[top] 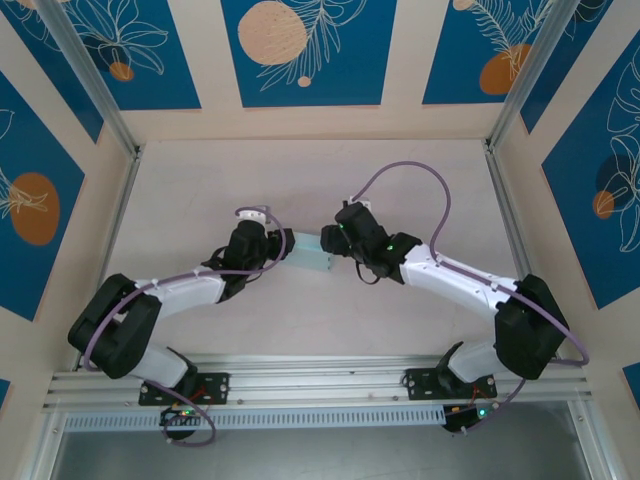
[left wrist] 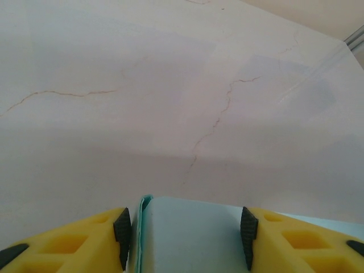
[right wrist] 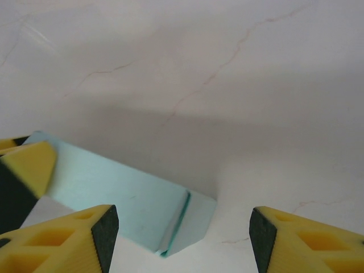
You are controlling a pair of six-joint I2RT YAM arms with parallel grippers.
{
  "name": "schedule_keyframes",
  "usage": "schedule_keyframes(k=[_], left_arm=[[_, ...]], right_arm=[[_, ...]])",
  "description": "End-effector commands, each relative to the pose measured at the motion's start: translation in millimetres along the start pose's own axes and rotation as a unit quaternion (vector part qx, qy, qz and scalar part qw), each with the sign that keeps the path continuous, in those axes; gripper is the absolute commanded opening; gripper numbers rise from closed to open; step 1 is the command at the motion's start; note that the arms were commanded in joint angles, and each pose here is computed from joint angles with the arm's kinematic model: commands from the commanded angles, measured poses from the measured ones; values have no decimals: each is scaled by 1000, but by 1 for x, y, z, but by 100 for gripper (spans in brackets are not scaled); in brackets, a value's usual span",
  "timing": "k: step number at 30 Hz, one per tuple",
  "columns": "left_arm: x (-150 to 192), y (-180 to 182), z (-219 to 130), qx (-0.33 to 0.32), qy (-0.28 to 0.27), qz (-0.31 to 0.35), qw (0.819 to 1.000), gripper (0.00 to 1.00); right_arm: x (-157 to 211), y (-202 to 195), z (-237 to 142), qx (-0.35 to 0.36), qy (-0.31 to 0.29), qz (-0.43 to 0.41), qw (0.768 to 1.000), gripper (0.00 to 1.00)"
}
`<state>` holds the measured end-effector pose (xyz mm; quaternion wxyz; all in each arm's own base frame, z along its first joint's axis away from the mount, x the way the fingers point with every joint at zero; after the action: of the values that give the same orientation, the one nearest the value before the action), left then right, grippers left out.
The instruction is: Fold the paper box
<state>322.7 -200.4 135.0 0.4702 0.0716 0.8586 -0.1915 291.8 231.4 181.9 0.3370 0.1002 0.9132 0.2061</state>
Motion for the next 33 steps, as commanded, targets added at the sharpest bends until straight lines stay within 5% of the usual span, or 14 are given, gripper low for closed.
schedule_keyframes(k=[1,16,27,33], left_arm=[[59,19,1,-30,109,12,994,54],[58,19,1,-33,107,11,994,54],[54,17,-2,-30,103,15,994,55],[41,17,-8,-33,97,26,994,56]], right_arm=[[5,5,12,-51,60,49,996,64],[30,-24,33,-70,132,120,981,61],[44,-47,46,-49,151,141,977,33],[60,-60,51,-35,163,149,975,32]])
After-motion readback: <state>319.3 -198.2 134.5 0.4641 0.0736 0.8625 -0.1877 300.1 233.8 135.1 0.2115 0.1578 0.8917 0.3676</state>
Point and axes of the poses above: each hand's point on the last joint's axis, 136 mm out from that joint toward the fingers, its own z axis out along the fingers, its own y axis along the line the jaws close on, x = y × z, the point moved 4 cm from there along -z, back along the fingers, and after that the axes turned 12 degrees about z, right-handed, at the moved point
